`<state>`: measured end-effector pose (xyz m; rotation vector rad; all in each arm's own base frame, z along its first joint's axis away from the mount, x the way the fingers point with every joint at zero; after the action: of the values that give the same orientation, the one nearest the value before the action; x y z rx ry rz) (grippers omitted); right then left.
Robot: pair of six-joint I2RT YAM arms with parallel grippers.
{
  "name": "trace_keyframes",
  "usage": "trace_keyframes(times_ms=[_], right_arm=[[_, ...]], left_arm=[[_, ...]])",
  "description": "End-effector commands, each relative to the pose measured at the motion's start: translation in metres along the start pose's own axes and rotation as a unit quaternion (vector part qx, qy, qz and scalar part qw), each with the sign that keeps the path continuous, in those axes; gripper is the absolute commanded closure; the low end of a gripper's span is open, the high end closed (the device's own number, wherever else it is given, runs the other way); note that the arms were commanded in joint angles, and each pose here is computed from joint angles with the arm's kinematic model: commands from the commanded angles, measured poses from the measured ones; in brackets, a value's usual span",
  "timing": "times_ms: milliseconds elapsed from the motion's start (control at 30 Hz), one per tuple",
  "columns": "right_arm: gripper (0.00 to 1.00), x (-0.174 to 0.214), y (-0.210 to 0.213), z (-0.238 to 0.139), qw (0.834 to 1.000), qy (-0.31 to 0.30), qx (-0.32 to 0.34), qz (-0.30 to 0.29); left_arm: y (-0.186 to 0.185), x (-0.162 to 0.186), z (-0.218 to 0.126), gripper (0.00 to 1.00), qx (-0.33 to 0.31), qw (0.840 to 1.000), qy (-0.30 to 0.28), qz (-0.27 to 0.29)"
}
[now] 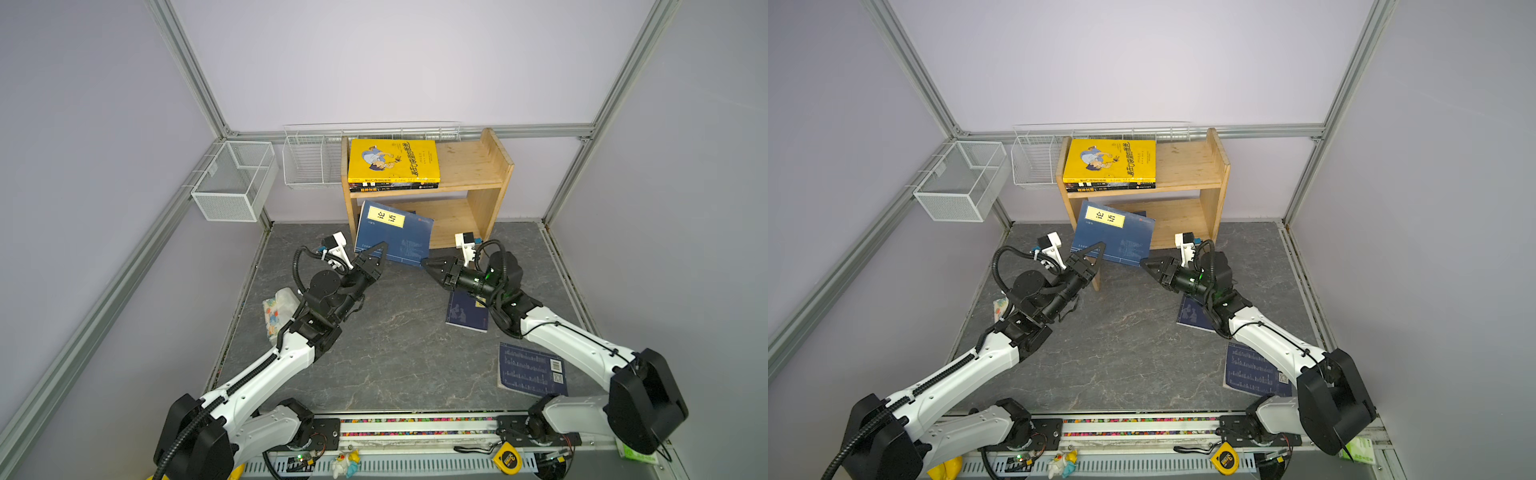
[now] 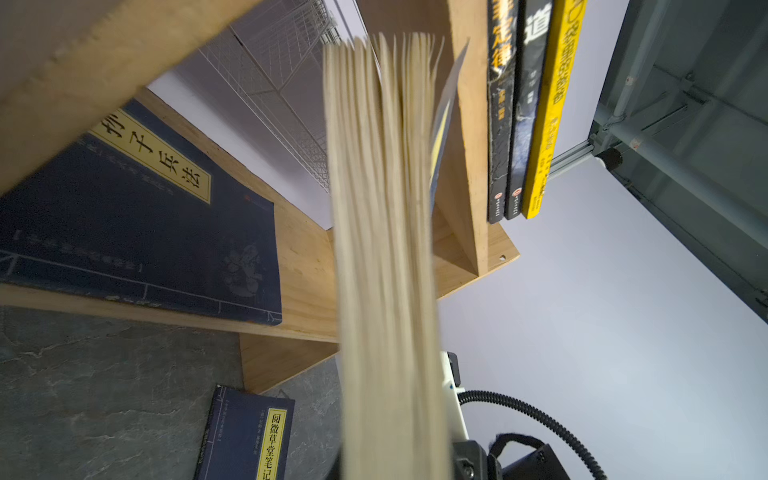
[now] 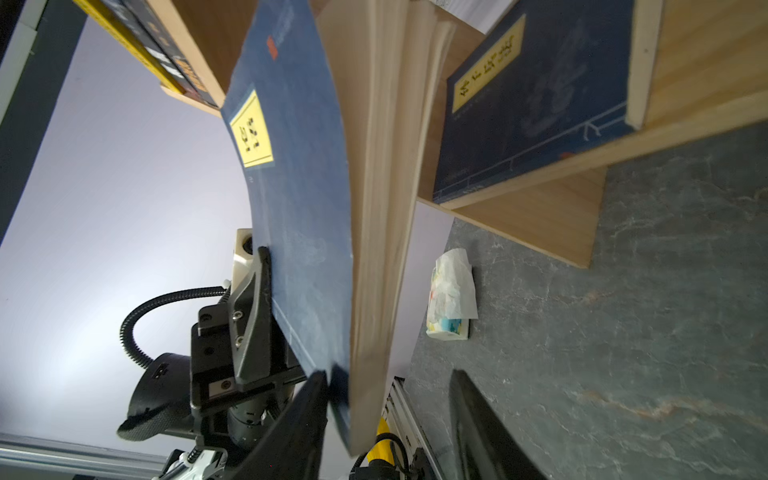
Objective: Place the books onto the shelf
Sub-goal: 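Carry the blue book upright toward the lower shelf with both grippers, then push the blue book into the lower shelf with the right gripper while the left withdraws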
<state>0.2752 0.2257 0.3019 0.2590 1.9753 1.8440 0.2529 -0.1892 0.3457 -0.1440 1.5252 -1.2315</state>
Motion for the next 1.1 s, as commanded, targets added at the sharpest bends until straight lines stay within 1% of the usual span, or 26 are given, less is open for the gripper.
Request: trace_keyframes(times_ms=[0,33,67,100,267,333,433,533,567,667,800,833,933,1067], right_arm=[[0.55,0.002,0.008,0.004,0.999,0.011,-0.042,0.004],[0.57,0.001,0.009,0.005,0.999,0.012,-0.047,0.006],[0.58,0.001,0.008,0.007,0.999,0.012,-0.051,0.009],[0.60,0.000,0.008,0.008,0.998,0.012,-0.056,0.012],[0.67,-0.005,0.006,0.014,0.996,0.017,-0.080,0.024],[0.72,-0.006,0.006,0.016,0.995,0.019,-0.089,0.029],[0.79,-0.011,0.002,0.015,0.996,0.009,-0.088,0.033],[0.83,-0.017,-0.001,0.013,0.996,-0.006,-0.078,0.032],[0.84,-0.020,-0.002,0.012,0.997,-0.012,-0.074,0.030],[0.86,-0.028,-0.001,0.008,0.999,-0.026,-0.041,0.008],[0.88,-0.036,0.010,0.005,0.997,-0.035,0.048,-0.052],[0.88,-0.038,0.013,0.004,0.995,-0.040,0.065,-0.066],[0.89,-0.045,0.019,0.005,0.992,-0.043,0.081,-0.091],[0.89,-0.054,0.020,0.017,0.992,-0.028,0.077,-0.101]], left_arm=[[-0.009,-0.010,0.000,1.00,0.034,0.999,-0.040,-0.014],[-0.007,-0.008,0.001,1.00,0.036,0.999,-0.039,-0.014],[-0.007,-0.007,0.002,1.00,0.038,0.998,-0.038,-0.031],[-0.006,-0.006,0.004,1.00,0.039,0.998,-0.038,-0.034],[-0.002,-0.002,0.008,1.00,0.039,0.998,-0.035,-0.038],[0.001,-0.001,0.008,1.00,0.036,0.998,-0.037,-0.038],[0.004,0.000,0.007,1.00,0.031,0.998,-0.039,-0.040],[0.005,0.002,0.008,1.00,0.025,0.998,-0.033,-0.039],[0.006,0.003,0.008,0.96,0.021,0.999,-0.031,-0.039],[0.009,0.003,0.007,0.72,-0.003,0.999,-0.021,-0.032],[0.018,-0.004,-0.004,0.42,-0.083,0.996,-0.002,-0.021],[0.020,-0.007,-0.008,0.37,-0.104,0.995,0.004,-0.002],[0.023,-0.022,-0.025,0.27,-0.137,0.990,-0.005,0.015],[0.022,-0.039,-0.055,0.21,-0.177,0.983,-0.028,0.043]])
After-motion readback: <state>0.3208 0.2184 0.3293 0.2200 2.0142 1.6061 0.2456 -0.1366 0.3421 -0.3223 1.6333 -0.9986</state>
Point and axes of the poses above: each gripper's point midway between its finger pads, its own z axis out along the fingers, its own y axis along the line the jaws close on, x = y × z, the point moved 8 cm from there along -z, back along the fingers, and after that the axes turned 13 degrees about z, right-handed, at the moved point
